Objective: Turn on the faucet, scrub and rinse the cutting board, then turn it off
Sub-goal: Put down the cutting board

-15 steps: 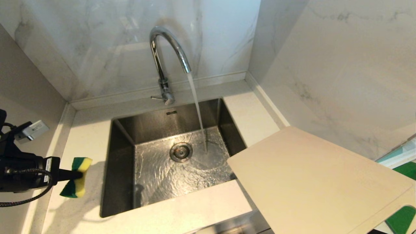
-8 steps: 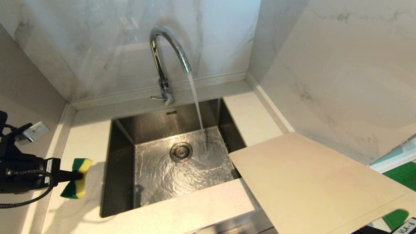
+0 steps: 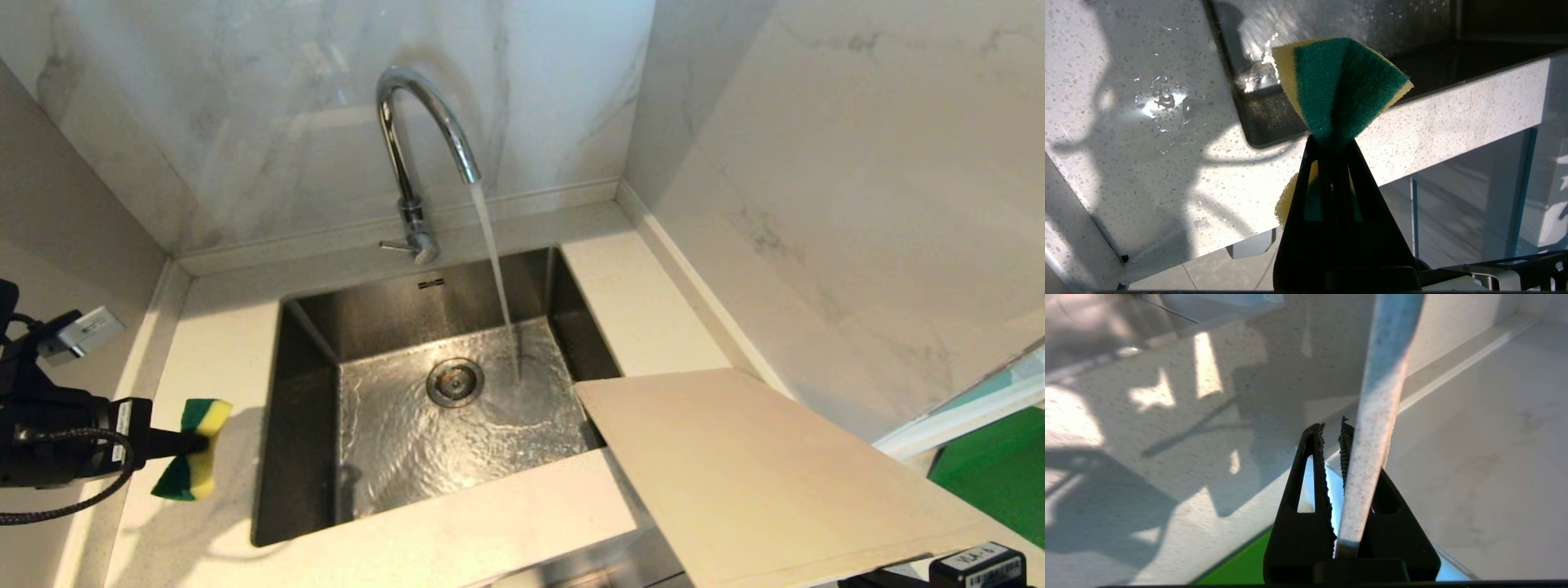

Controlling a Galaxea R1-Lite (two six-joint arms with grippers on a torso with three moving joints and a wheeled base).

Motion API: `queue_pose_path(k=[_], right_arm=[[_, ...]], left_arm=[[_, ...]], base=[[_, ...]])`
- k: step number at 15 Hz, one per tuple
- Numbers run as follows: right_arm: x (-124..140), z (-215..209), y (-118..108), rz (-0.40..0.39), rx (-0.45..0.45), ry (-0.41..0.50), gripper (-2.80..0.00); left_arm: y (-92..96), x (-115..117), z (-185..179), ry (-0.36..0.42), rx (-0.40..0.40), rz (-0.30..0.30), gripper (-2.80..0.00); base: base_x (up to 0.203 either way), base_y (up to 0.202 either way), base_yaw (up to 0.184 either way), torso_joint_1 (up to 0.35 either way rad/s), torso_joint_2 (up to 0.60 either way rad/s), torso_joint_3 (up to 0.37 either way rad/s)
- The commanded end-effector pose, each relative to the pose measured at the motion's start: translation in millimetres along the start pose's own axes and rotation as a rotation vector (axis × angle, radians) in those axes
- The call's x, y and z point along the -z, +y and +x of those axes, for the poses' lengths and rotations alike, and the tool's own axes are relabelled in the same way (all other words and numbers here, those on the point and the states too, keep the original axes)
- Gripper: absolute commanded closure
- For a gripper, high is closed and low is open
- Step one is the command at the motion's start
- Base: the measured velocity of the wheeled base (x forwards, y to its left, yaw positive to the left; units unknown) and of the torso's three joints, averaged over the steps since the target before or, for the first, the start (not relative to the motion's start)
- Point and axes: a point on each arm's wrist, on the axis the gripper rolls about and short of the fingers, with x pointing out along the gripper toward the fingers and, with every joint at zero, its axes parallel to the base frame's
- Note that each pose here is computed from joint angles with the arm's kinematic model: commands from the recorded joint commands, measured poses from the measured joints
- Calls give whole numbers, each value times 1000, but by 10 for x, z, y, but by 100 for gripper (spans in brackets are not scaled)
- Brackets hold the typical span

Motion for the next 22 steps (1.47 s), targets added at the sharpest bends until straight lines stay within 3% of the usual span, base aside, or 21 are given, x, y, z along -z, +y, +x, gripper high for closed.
queue_pose_path(k=[1,4,11,22], right_arm=[[-21,63,17,17,-36,15,0],[-19,127,122,60,-103,1,0],[-8,257,308,20,-221,37,0],[-78,543,307,-8,-360,107,0]], left_arm=[[-1,0,-3,0,1,-2,0],[-1,0,-3,0,1,-3,0],[0,0,-3,0,0,-17,0],[0,-9,12,-5,4,-19,0]], base=[[0,0,0,0,0,0],[0,0,0,0,0,0],[0,0,0,0,0,0],[0,0,0,0,0,0]])
